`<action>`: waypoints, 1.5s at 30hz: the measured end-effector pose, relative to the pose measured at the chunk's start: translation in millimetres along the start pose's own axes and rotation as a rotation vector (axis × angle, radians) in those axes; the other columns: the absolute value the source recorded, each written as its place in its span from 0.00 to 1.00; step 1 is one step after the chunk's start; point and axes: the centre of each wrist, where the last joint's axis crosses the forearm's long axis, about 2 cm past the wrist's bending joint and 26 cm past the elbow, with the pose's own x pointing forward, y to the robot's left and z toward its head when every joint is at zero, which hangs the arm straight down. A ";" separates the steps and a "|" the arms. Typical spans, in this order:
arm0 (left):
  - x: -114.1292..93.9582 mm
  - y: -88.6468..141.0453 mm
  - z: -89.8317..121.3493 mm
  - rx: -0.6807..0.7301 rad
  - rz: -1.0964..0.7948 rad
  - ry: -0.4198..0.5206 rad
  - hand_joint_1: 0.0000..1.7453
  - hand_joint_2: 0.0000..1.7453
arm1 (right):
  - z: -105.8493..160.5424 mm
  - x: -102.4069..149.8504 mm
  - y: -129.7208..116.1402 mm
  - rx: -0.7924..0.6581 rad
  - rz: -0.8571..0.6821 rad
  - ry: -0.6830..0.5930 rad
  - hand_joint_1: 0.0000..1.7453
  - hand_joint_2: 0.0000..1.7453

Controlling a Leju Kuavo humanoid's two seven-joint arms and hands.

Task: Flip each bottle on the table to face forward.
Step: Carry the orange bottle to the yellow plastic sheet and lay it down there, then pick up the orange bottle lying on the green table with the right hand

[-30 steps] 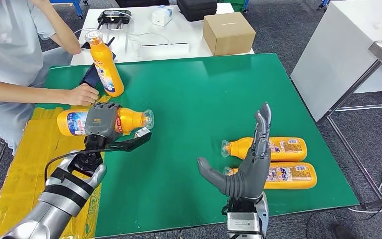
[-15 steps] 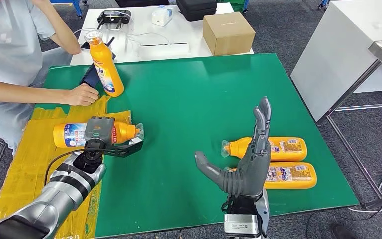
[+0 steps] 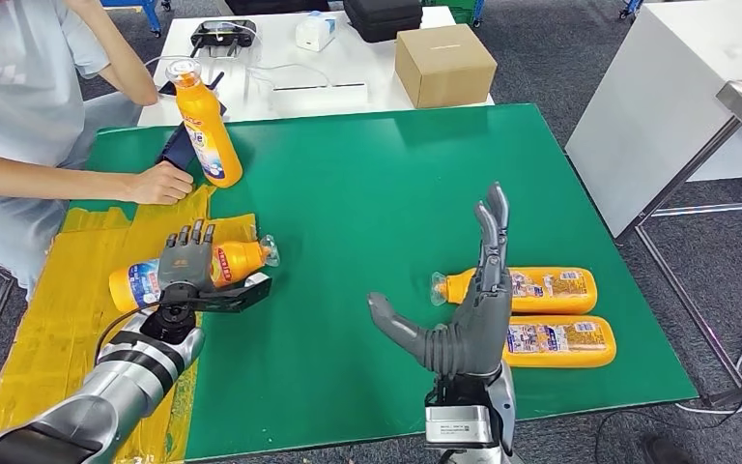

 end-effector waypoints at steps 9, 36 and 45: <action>19.9 10.2 25.8 0.373 0.319 -0.117 0.00 1.00 | 6.9 -1.8 -2.4 0.003 0.044 -0.007 0.00 1.00; -0.8 61.3 137.7 0.652 1.307 -0.334 0.00 1.00 | 42.4 -51.1 -67.9 0.448 0.675 0.254 0.00 1.00; -5.8 60.6 144.2 0.625 1.367 -0.395 0.00 1.00 | 50.6 -77.4 -118.3 0.526 0.792 0.401 0.00 1.00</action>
